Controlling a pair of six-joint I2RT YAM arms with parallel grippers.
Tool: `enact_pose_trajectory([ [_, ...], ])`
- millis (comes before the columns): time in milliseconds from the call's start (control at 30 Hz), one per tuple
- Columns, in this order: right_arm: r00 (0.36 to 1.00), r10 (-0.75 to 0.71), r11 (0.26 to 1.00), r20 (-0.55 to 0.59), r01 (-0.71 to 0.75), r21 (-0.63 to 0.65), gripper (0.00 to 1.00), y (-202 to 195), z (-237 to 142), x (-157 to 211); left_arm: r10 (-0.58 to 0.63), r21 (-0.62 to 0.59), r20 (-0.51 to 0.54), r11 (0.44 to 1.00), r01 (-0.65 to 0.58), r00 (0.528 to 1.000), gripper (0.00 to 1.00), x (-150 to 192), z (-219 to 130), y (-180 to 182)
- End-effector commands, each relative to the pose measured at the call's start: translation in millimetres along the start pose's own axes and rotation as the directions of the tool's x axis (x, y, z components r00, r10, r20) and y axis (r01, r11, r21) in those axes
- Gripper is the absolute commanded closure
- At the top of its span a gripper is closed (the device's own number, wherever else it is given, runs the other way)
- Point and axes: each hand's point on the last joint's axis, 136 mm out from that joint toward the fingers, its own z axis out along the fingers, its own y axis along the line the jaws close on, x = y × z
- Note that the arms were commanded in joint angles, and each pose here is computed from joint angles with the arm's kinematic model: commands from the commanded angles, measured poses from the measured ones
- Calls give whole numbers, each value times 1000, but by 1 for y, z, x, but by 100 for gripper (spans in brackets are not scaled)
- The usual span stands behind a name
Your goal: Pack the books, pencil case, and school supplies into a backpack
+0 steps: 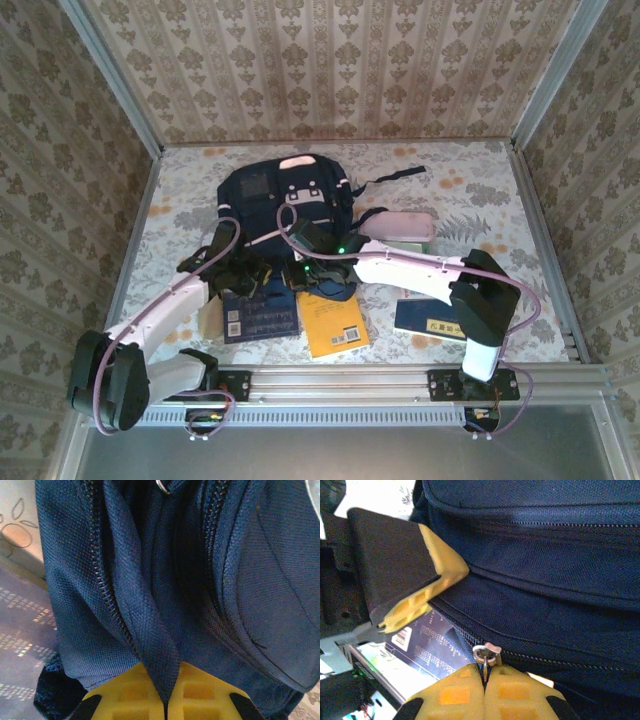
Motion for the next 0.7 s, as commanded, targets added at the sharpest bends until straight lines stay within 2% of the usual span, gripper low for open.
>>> enact_pose_trajectory([
  [0, 992, -85, 986, -96, 98, 138, 100, -25, -17, 19, 33, 42, 133, 998, -39, 991, 100, -26, -19, -17],
  [233, 986, -89, 982, -138, 110, 151, 100, -44, -35, 20, 37, 62, 178, 997, -49, 983, 100, -37, -37, -20],
  [667, 996, -12, 988, -93, 26, 149, 100, -84, -44, 11, 41, 121, 219, 990, -69, 975, 100, -50, -73, -34],
])
